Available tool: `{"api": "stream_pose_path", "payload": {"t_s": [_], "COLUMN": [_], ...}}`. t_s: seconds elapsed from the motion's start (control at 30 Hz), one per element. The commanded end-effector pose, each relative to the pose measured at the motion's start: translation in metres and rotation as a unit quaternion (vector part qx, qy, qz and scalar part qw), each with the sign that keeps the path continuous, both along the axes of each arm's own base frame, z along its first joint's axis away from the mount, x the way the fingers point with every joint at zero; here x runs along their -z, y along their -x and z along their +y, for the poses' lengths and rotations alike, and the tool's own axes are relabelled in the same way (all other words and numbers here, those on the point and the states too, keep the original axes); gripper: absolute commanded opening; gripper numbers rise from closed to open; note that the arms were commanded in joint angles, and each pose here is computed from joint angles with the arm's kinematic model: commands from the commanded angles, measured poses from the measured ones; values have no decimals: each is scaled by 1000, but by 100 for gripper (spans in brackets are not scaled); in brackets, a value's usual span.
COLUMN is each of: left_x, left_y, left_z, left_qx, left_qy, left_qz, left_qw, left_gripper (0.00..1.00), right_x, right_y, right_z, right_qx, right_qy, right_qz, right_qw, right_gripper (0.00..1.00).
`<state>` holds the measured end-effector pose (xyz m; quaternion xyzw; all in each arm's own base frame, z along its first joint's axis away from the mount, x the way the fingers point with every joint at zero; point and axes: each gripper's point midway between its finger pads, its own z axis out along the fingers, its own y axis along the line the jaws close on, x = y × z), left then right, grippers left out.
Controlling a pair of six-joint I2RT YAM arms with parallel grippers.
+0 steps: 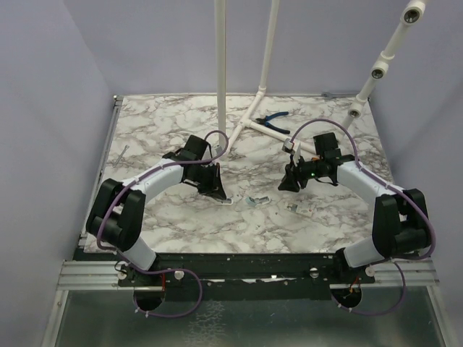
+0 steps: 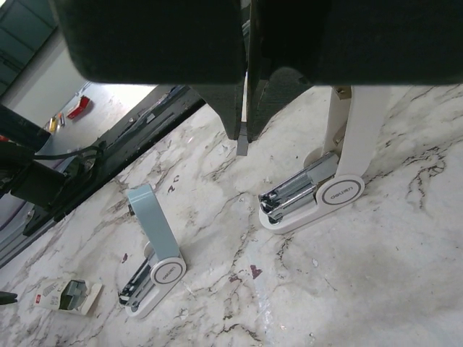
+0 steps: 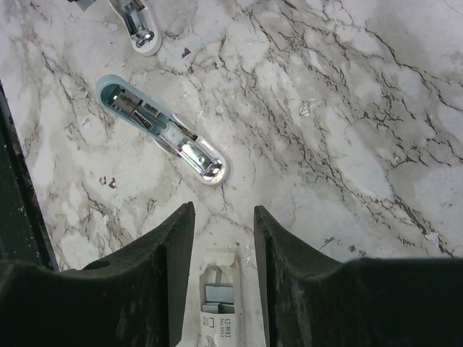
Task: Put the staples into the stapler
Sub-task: Adjust the staple.
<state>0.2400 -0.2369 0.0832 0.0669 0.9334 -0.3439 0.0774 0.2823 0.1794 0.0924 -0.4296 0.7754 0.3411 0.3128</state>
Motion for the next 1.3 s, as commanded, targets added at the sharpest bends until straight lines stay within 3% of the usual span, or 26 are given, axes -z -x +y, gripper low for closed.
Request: {"api": "stream_pose_path", "payload": {"t_s": [0.0, 1.27], "left_x": [-3, 26], "left_y": [-14, -20], "left_z": [-6, -2], "left_qx": [-13, -6], "left_qy": [12, -28], "left_qz": [4, 45], "left_qw": [1000, 999], "left_gripper": [1, 0], "right_x": [3, 7], "right_y": [-6, -5], "right_z": [-1, -2], "right_qx": [-2, -4], "right_qy": [9, 14], "right_qz": [-9, -3], "right_qw": [1000, 1000], "right_gripper": [43, 43]}}
